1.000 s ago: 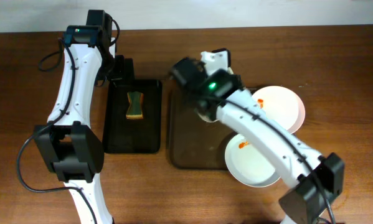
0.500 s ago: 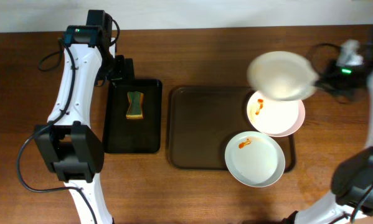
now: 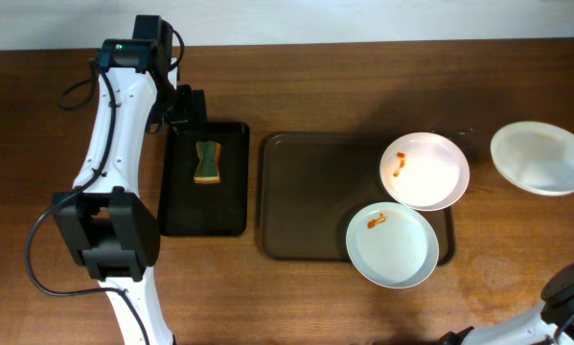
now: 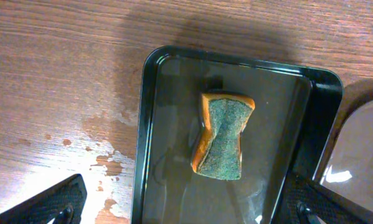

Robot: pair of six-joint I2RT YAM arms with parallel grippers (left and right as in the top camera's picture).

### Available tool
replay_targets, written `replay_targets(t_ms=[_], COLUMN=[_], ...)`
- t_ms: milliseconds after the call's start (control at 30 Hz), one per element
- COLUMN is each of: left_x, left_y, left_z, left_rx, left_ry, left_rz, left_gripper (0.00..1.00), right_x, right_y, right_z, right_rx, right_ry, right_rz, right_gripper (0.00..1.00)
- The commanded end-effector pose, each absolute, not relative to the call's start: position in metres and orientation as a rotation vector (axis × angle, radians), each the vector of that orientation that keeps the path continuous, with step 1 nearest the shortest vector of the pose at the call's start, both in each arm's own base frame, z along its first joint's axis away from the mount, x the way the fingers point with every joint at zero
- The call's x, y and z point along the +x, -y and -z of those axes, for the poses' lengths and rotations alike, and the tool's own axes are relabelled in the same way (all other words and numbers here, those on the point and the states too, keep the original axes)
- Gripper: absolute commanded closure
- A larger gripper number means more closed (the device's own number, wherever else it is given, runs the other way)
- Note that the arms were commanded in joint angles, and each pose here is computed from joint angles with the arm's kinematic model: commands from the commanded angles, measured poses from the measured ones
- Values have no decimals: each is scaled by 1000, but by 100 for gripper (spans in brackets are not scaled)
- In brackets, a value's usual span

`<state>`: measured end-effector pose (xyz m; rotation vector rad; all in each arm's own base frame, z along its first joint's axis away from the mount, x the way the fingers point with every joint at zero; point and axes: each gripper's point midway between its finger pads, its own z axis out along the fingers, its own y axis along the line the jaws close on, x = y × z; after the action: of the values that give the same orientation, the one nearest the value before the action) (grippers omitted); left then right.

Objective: Clean dirty plates on tray and stack at the side
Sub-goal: 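Lift the wiped white plate with the right gripper and place it right of the tray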

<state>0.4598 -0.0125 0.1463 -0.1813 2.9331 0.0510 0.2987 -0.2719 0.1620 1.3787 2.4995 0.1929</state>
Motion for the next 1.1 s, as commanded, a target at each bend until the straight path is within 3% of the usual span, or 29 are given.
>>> replay_targets(t_ms=[0,367,400,433,467,567,733,900,933,1000,1067], left_x=[461,461,461,461,461,461,461,461,461,461,461], left_y=[13,13,13,13,13,13,13,13,13,11,12], left_z=[-149,-149,-149,-149,-149,-149,-149,-149,-149,-149,-149], left_rx=[-183,-183,-183,-183,-184,-183,-183,-183,-183,-191,-188], left_ry=[-2926,-2924,-2924,-2924,-2924,-2924,-2924,-2924,-2924,-2924,-2924], left_rz=[-39,-39,-39,-39,-39,-39,-39,-39,-39,-39,-39], left_gripper=[0,0,0,0,0,0,0,0,0,0,0], right_x=[289,279,278,282,285,299,327,323,319,305,293], right_y=[276,283,279,274,271,264,224,158,139,108,90], right_z=[-148,-77,-75,-77,-81,-105,-162,-207,-216,-229,-234], right_rx=[1442,1541,1550,1541,1496,1384,1108,929,878,812,775], right_ry=[-2524,-2482,-2487,-2488,-2506,-2522,-2638,-2750,-2776,-2832,-2863], right_rz=[-115,-30,-49,-100,-139,-233,-296,-293,-302,-323,-340], right_gripper=[96,96,92,72,59,48,48,49,51,65,66])
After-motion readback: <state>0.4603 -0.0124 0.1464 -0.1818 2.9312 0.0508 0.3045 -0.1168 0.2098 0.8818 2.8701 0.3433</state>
